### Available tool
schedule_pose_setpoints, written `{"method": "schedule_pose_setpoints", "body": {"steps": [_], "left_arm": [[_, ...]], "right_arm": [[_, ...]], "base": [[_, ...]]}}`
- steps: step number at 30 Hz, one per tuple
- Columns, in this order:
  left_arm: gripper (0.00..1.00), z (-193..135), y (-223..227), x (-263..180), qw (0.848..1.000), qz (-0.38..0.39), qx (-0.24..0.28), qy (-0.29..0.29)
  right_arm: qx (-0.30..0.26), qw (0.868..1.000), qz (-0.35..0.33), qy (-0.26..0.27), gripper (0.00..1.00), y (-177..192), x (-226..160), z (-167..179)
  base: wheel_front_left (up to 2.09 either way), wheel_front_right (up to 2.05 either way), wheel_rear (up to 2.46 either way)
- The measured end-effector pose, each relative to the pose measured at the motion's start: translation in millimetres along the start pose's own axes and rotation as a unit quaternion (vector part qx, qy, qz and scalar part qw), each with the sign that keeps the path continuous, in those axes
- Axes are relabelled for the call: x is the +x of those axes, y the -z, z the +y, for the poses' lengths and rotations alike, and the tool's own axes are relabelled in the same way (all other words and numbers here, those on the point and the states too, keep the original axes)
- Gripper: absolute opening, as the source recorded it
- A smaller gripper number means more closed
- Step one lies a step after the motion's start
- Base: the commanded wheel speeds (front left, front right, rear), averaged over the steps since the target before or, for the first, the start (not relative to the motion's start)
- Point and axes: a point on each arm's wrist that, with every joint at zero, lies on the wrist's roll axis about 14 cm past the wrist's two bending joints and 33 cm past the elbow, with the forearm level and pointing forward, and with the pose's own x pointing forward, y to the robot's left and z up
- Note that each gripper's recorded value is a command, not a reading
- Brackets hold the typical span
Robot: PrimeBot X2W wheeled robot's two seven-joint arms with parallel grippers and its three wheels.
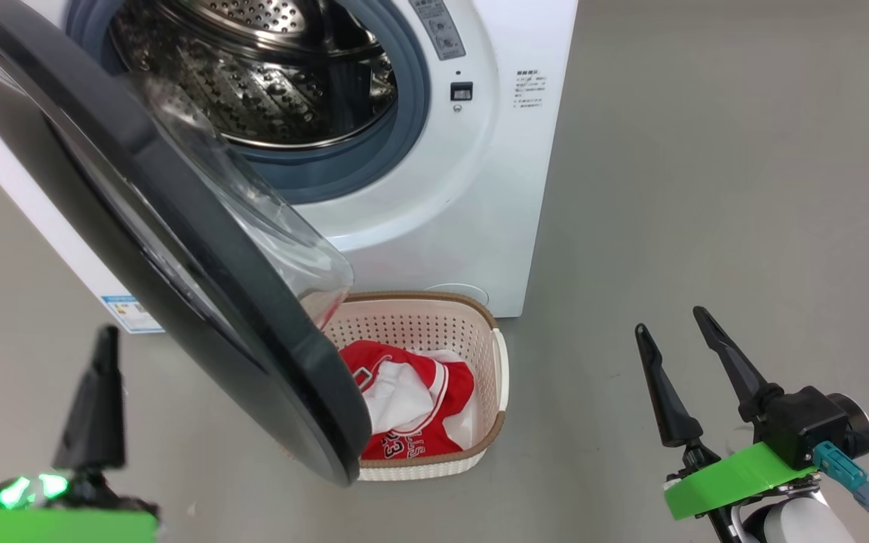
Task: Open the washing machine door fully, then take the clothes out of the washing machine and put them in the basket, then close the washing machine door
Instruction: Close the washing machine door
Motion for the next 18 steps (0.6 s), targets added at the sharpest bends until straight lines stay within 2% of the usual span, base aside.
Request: {"method": "schedule_pose_setpoints", "body": {"steps": [3,5,8,10,13,18], "left_arm": [[0.0,4.1,-11.0,9.6,0.995,-0.011,-0.099,-0.02],[0.0,4.7,-14.7,15.3,0.985,-0.008,-0.169,-0.027],[0.0,3.7,-9.8,21.9,0.966,0.027,-0.255,-0.035],[0.0,1.5,-0.5,24.6,0.944,0.064,-0.321,-0.044],[0.0,-1.1,0.5,30.5,0.92,0.092,-0.377,-0.051],[0.0,-13.0,-3.6,40.1,0.893,0.121,-0.431,-0.042]], "right_arm": [[0.001,1.0,0.003,-0.001,1.0,2.6,1.1,0.5],[0.002,1.0,0.005,-0.002,1.0,4.4,1.9,0.8],[0.003,1.0,0.009,-0.003,1.0,7.4,3.3,1.5],[0.004,1.0,0.012,-0.005,1.0,9.4,4.3,2.5],[0.003,1.0,0.014,-0.008,1.0,11.5,6.4,3.8],[0.003,1.0,0.015,-0.011,1.0,12.2,8.1,5.3]], "base": [[0.0,0.0,0.0],[0.0,0.0,0.0],[0.0,0.0,0.0],[0.0,0.0,0.0],[0.0,0.0,0.0],[0.0,0.0,0.0]]}}
